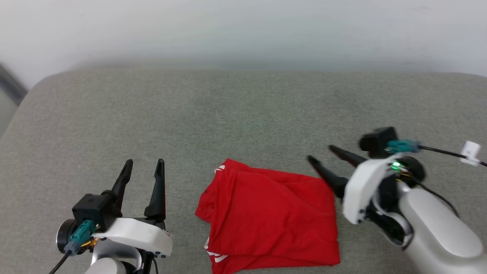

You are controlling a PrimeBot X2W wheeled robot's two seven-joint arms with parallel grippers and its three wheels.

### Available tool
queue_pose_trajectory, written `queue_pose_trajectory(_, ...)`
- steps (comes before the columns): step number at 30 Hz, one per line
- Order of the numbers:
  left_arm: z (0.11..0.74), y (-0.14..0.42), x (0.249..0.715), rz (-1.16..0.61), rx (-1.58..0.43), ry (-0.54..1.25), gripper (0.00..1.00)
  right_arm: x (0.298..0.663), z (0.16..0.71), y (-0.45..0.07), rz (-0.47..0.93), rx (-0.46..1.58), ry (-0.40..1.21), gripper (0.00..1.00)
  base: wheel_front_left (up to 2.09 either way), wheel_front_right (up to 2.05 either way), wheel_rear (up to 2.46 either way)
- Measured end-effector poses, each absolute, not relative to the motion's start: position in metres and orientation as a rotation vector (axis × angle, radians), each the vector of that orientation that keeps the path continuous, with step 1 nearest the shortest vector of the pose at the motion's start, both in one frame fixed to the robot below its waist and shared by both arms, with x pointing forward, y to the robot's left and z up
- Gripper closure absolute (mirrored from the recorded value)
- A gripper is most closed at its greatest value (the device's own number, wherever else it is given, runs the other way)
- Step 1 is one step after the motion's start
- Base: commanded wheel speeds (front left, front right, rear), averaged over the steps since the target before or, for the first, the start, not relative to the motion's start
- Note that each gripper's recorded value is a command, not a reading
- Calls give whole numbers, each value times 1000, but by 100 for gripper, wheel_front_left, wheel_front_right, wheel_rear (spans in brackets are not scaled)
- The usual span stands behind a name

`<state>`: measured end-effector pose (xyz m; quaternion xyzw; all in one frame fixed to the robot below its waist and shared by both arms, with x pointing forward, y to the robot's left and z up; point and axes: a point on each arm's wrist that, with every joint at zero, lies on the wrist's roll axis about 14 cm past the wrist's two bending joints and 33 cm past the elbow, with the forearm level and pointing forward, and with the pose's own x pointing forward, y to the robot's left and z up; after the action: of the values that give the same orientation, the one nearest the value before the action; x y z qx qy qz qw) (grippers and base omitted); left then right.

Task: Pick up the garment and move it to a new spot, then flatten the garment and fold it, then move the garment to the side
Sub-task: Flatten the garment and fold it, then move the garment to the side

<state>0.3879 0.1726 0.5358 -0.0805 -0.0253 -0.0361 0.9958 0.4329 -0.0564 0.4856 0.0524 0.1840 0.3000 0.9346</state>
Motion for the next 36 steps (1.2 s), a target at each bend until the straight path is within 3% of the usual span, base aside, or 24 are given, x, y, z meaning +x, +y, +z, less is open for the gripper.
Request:
queue_pose_trajectory(7, 534, 168, 390, -80, -165, -48, 0, 429, 493, -167, 294, 41, 253, 0, 0, 0, 0)
queue_pose_trajectory(13, 533, 171, 390, -68, -161, -51, 0, 402, 536, -206, 122, 73, 21, 0, 0, 0, 0)
queue_pose_trajectory(17, 530, 174, 386, -51, -152, -48, 0, 381, 552, -197, 105, 83, -54, 0, 0, 0, 0)
queue_pose_trajectory(24, 523, 179, 368, -32, -131, -29, 0, 352, 551, -189, 88, 101, -45, 0, 0, 0, 0)
queue_pose_trajectory(36, 522, 180, 363, -21, -130, -25, 0, 345, 557, -190, 66, 104, -39, 0, 0, 0, 0)
